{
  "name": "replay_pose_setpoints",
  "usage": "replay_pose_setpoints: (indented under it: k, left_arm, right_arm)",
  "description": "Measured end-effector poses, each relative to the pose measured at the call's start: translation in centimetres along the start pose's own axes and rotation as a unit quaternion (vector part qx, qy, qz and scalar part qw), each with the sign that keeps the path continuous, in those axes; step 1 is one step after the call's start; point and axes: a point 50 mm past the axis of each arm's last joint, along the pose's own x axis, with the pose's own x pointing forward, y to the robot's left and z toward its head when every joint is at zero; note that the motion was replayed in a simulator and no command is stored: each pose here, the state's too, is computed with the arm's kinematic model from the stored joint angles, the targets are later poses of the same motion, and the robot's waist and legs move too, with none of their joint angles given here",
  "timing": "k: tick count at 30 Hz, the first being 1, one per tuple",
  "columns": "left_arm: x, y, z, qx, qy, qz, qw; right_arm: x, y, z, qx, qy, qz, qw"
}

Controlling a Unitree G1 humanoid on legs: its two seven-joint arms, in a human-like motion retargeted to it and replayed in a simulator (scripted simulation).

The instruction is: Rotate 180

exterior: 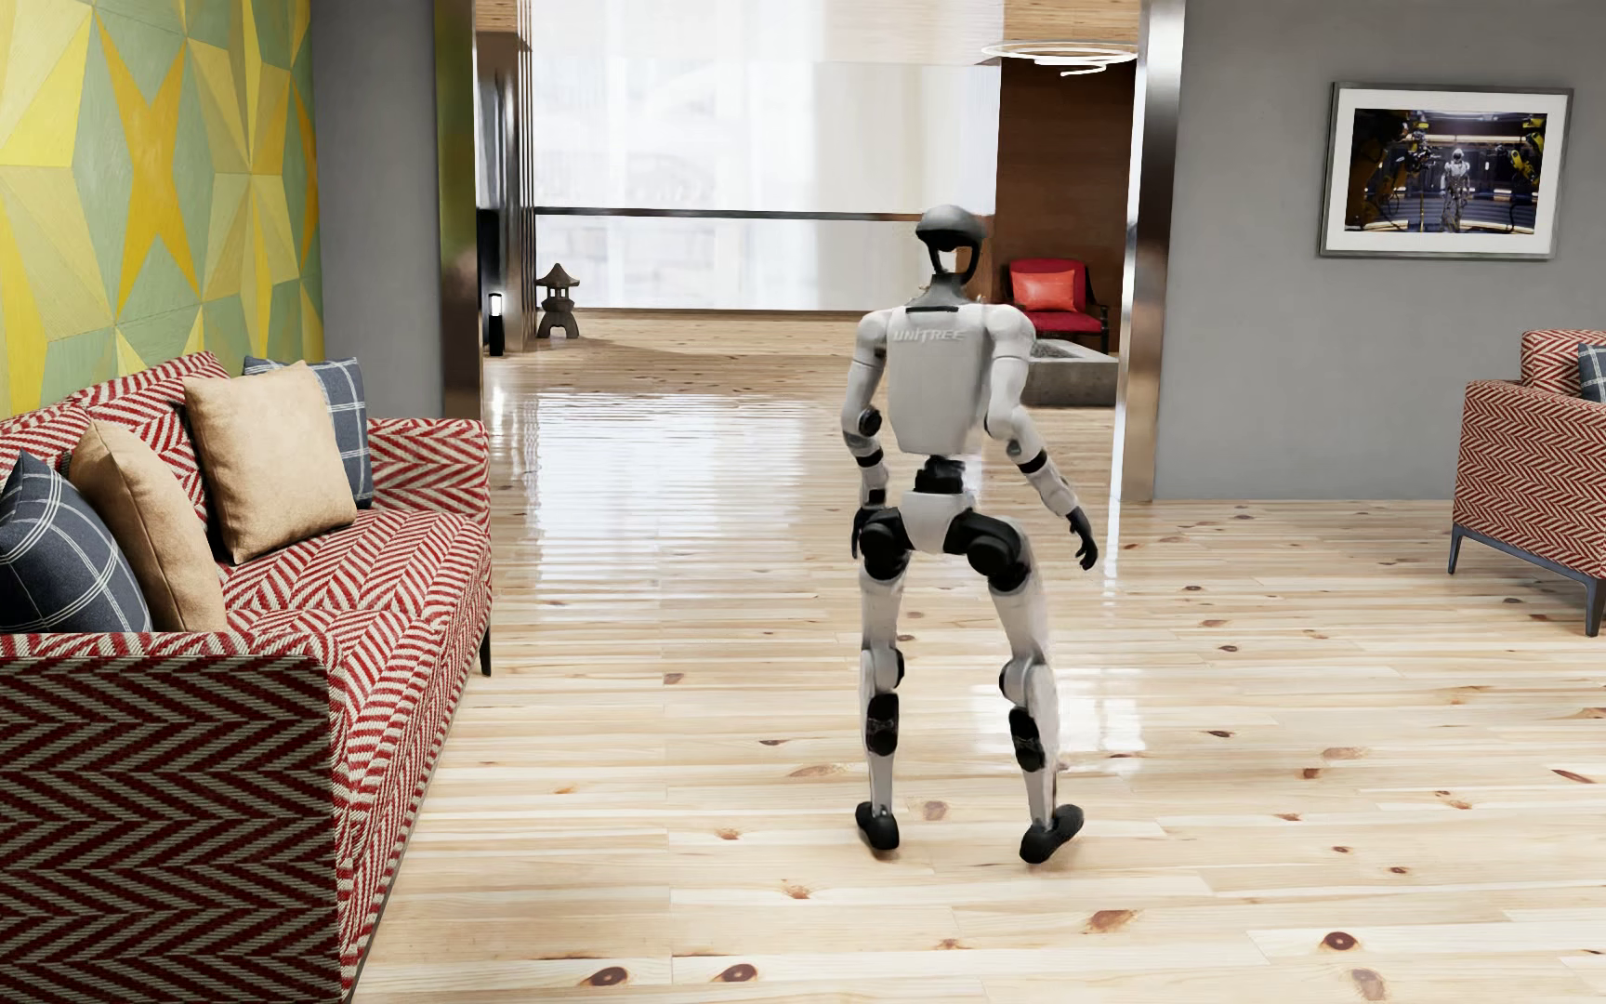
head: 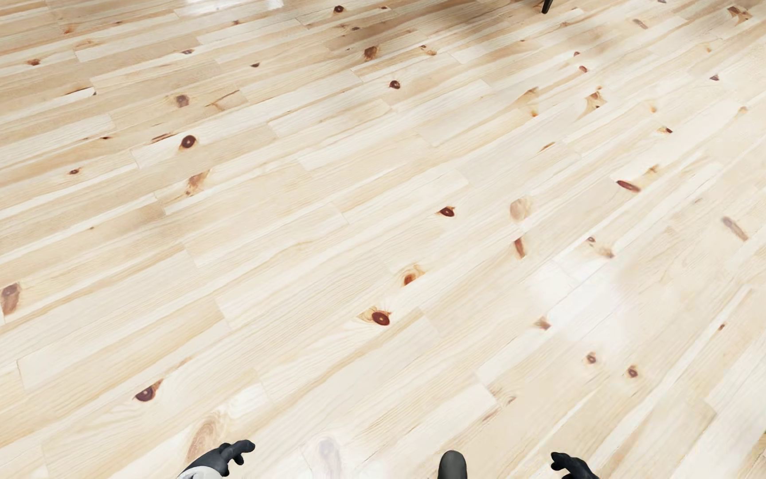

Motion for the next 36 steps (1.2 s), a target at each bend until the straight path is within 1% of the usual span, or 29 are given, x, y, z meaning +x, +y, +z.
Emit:
replay_pose_setpoints:
  k: [3,5,7,9,11,13,14,16,17,19,20,21,22,24,26,27,29,31,32,34,36]
  left_arm:
    - [0.8,1.1,-1.0,0.094,0.047,-0.031,0.994]
    - [1.0,1.8,-0.3,0.134,0.042,-0.021,0.990]
    - [0.9,2.4,0.5,0.099,0.016,0.012,0.995]
    - [0.5,2.4,0.8,0.015,-0.015,0.043,0.999]
    - [-0.1,1.8,0.1,-0.056,-0.025,0.059,0.996]
    - [-0.7,0.5,-1.5,-0.099,-0.001,0.060,0.993]
    - [-0.9,-0.4,-2.5,-0.114,0.021,0.049,0.992]
    - [-1.3,-2.6,-4.9,-0.099,0.079,0.006,0.992]
    - [-1.6,-4.2,-6.0,-0.068,0.105,-0.032,0.992]
    - [-2.4,-7.6,-6.9,0.007,0.123,-0.150,0.981]
    - [-2.8,-8.7,-7.3,0.016,0.132,-0.184,0.974]
    - [-3.1,-9.3,-7.5,0.009,0.142,-0.191,0.971]
    - [-3.4,-9.9,-7.3,-0.005,0.147,-0.182,0.972]
    - [-3.5,-10.1,-5.9,-0.038,0.130,-0.155,0.979]
    - [-3.0,-9.3,-4.1,-0.059,0.094,-0.126,0.986]
    - [-2.6,-8.7,-2.9,-0.058,0.072,-0.115,0.989]
    - [-2.2,-7.4,-0.9,-0.032,0.026,-0.089,0.995]
    - [-2.1,-6.4,0.1,0.022,-0.008,-0.065,0.998]
    - [-2.1,-6.2,0.1,0.026,-0.015,-0.062,0.998]
    - [-2.2,-6.3,-0.4,0.009,-0.014,-0.079,0.997]
    - [-2.1,-6.8,-1.0,0.027,0.002,-0.104,0.994]
  right_arm:
    - [-0.2,0.3,-1.7,-0.014,0.044,0.015,0.999]
    - [-0.5,0.5,-4.0,-0.016,0.100,0.030,0.994]
    - [-1.0,1.3,-6.1,0.000,0.159,0.046,0.986]
    - [-1.4,2.3,-7.5,-0.001,0.201,0.078,0.976]
    - [-1.4,3.1,-7.6,-0.018,0.209,0.120,0.970]
    - [-0.7,3.0,-6.4,-0.040,0.177,0.143,0.973]
    - [-0.3,2.7,-5.5,-0.045,0.155,0.137,0.977]
    - [0.3,2.4,-3.3,-0.041,0.104,0.107,0.988]
    - [0.4,2.0,-2.8,-0.035,0.089,0.082,0.992]
    - [0.7,1.4,-1.5,-0.027,0.060,0.051,0.997]
    - [0.9,1.2,-1.0,-0.025,0.052,0.038,0.998]
    - [1.1,1.0,-0.6,-0.015,0.046,0.028,0.998]
    - [1.3,0.9,-0.6,-0.009,0.054,0.024,0.998]
    - [1.4,0.7,-0.9,-0.032,0.065,0.034,0.997]
    - [1.1,0.6,-1.9,-0.043,0.075,0.042,0.995]
    - [0.9,0.8,-2.4,-0.046,0.080,0.045,0.995]
    - [0.7,0.9,-3.1,-0.065,0.094,0.051,0.992]
    - [0.8,1.1,-3.7,-0.048,0.121,0.046,0.990]
    - [0.7,1.3,-3.8,-0.033,0.132,0.043,0.990]
    - [0.5,2.1,-3.9,0.003,0.149,0.035,0.988]
    - [-0.2,3.2,-4.4,0.014,0.158,0.047,0.986]
